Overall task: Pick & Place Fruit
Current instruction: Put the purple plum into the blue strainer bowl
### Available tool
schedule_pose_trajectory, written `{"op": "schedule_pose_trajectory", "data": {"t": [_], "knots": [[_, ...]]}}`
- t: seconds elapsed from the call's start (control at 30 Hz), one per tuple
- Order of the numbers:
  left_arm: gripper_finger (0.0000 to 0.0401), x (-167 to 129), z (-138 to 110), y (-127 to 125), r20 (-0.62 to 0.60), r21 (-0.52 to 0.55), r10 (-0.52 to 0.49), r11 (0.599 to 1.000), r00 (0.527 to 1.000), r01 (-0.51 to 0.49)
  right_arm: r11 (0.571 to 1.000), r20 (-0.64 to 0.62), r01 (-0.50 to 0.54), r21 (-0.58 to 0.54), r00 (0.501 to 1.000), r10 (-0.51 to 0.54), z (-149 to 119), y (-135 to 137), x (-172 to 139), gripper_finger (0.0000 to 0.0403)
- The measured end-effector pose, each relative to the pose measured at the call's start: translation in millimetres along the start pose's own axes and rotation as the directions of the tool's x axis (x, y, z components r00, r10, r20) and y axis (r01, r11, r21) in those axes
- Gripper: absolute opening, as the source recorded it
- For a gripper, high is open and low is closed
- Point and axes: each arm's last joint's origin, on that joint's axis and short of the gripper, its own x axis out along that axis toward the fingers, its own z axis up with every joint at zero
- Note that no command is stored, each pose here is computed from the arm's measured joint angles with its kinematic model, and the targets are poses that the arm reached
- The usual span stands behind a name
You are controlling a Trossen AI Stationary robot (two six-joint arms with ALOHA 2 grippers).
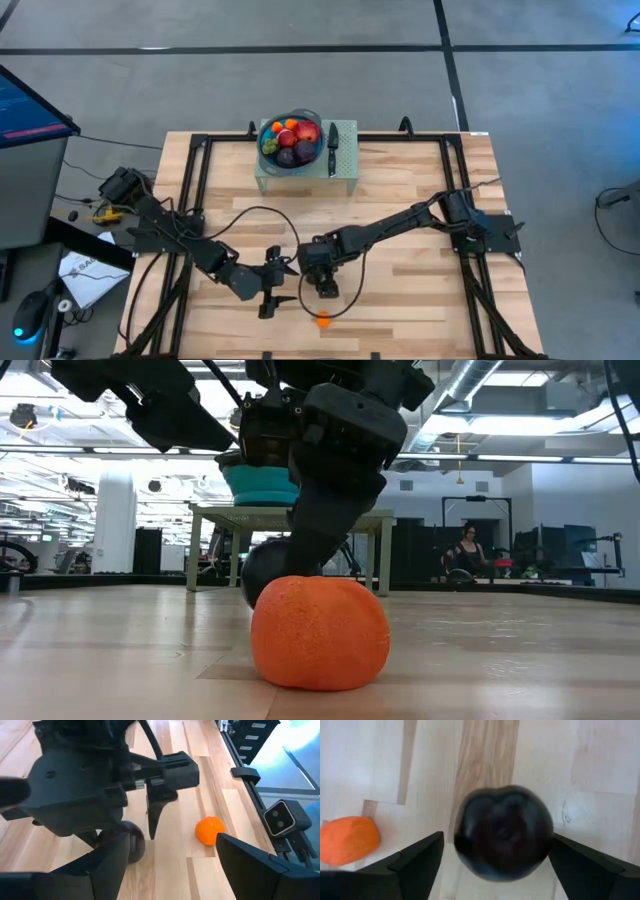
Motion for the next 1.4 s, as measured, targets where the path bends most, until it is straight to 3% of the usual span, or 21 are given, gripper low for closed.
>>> {"op": "schedule_pose_trajectory", "data": {"t": [0.3, 0.5, 0.67, 0.87, 1.0, 1.1, 1.4], "knots": [[0.0289, 0, 0, 1, 0.008, -0.03, 0.021, 0.999, 1.0, -0.021, 0.979, 0.037, 0.2, -0.04, 0.979, -0.198, -23, 23, -31, 0.0341], [0.0289, 2, 0, 3, 0.031, -0.161, 0.087, 0.984, 0.996, -0.081, 0.945, 0.15, 0.316, 0.079, 0.934, -0.325, -71, 36, -63, 0.0317], [0.0289, 15, -11, 2, 0.006, -0.114, 0.116, 0.987, 0.993, -0.114, 0.928, 0.34, 0.241, 0.285, 0.879, -0.333, -111, 41, -74, 0.0312], [0.0312, 40, -16, 4, 0.053, -0.114, 0.094, 0.99, 0.994, -0.088, 0.907, 0.534, 0.105, 0.407, 0.779, -0.33, -136, 46, -69, 0.0312], [0.0334, 56, -24, 12, 0.032, -0.159, 0.122, 0.98, 0.992, -0.116, 0.904, 0.58, 0.081, 0.421, 0.742, -0.337, -137, 47, -67, 0.0312], [0.0343, 67, -29, 17, 0.016, -0.213, 0.156, 0.966, 0.988, -0.149, 0.906, 0.573, 0.098, 0.412, 0.745, -0.342, -137, 45, -64, 0.0312], [0.0336, 89, -34, 13, 0.029, -0.197, 0.267, 0.946, 0.963, -0.257, 0.911, 0.579, 0.102, 0.399, 0.743, -0.337, -136, 46, -59, 0.0312]]}}
